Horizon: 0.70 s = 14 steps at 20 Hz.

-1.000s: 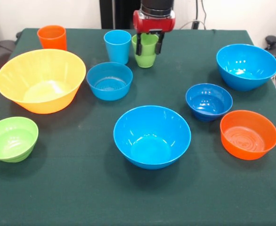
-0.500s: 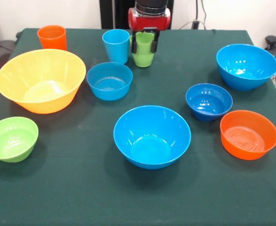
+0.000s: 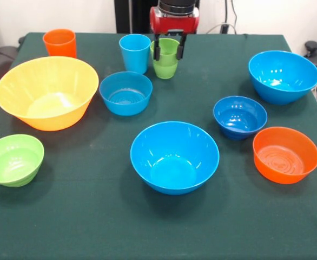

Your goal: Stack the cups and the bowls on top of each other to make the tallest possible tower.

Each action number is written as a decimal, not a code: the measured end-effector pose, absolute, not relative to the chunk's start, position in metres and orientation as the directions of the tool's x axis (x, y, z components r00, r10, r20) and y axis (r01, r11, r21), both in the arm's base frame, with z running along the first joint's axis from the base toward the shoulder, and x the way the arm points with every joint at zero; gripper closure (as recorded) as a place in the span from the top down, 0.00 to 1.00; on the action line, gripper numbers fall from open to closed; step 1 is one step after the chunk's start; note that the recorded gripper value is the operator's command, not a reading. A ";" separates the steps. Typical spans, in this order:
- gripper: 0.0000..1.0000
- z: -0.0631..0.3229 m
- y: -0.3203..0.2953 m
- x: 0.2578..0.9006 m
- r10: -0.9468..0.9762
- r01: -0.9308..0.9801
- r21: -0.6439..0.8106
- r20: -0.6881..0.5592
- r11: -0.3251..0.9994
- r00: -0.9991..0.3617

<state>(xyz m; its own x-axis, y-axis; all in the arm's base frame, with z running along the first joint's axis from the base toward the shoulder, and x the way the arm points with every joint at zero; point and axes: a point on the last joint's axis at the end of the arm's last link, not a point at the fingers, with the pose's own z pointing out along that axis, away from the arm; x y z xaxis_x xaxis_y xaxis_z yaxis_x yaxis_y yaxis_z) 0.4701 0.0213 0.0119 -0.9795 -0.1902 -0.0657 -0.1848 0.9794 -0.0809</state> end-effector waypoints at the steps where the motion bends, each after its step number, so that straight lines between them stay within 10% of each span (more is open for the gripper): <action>1: 1.00 0.012 0.022 0.471 -0.189 -0.183 -0.080 -0.067 0.980 -0.980; 14: 1.00 0.015 0.023 0.475 -0.168 -0.163 -0.076 -0.073 0.984 -0.983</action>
